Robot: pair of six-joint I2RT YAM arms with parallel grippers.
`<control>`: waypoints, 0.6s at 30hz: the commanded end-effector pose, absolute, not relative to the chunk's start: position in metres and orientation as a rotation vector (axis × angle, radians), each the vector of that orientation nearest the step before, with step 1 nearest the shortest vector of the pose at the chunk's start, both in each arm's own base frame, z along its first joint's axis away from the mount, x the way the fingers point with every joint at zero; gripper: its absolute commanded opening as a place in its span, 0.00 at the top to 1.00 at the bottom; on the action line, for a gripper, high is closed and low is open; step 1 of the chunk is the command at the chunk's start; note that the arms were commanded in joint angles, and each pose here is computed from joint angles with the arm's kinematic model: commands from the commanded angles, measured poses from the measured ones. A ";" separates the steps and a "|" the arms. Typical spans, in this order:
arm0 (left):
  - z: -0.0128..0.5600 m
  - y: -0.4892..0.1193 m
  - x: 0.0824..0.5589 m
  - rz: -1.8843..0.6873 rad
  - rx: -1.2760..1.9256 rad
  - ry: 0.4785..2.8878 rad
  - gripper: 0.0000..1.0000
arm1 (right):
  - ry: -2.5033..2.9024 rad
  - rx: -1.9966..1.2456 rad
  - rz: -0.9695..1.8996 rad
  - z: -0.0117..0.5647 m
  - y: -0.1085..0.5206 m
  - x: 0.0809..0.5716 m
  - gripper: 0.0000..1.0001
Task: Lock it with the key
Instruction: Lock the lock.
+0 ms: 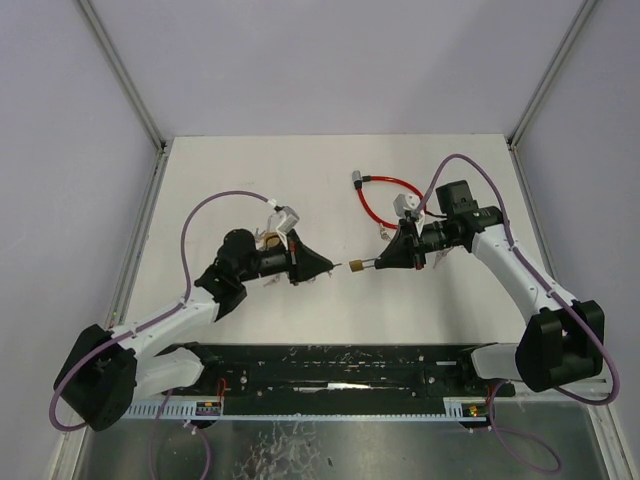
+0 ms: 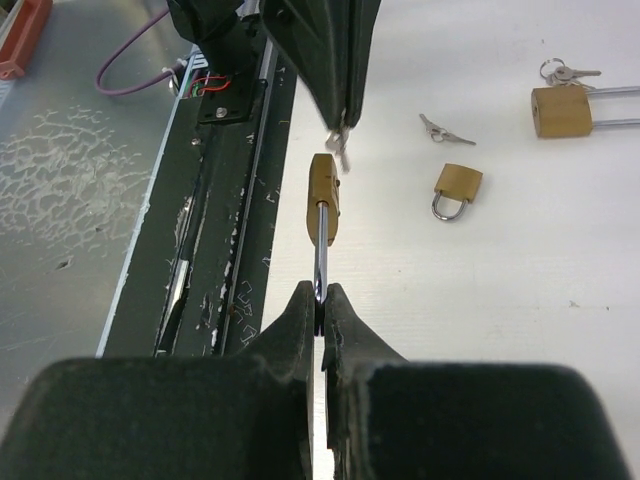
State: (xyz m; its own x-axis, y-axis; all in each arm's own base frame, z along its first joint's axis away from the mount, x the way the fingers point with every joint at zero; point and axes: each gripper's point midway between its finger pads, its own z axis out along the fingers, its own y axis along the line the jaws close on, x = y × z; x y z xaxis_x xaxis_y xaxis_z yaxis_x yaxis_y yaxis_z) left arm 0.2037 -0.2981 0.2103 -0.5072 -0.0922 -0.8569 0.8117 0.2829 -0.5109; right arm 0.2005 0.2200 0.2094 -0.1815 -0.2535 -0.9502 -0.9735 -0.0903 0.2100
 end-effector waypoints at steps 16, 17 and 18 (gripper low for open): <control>0.189 -0.279 0.218 -1.381 0.407 1.809 1.00 | 1.561 -1.403 1.234 0.197 0.206 0.217 1.00; 0.186 -0.280 0.218 -1.398 0.392 1.823 1.00 | 1.584 -1.410 1.225 0.192 0.205 0.218 1.00; 0.184 -0.282 0.218 -1.420 0.375 1.832 1.00 | 1.614 -1.414 1.223 0.187 0.203 0.219 1.00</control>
State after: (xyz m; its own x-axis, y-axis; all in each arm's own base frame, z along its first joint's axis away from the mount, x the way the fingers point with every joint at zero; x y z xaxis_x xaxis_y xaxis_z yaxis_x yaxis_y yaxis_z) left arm 0.2128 -0.2773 0.1795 -0.6170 -0.1499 -0.7726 0.6910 0.3668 -0.6229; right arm 0.2094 0.2081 0.1909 -0.2067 -0.3138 -0.9267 -0.9718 -0.0442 0.2317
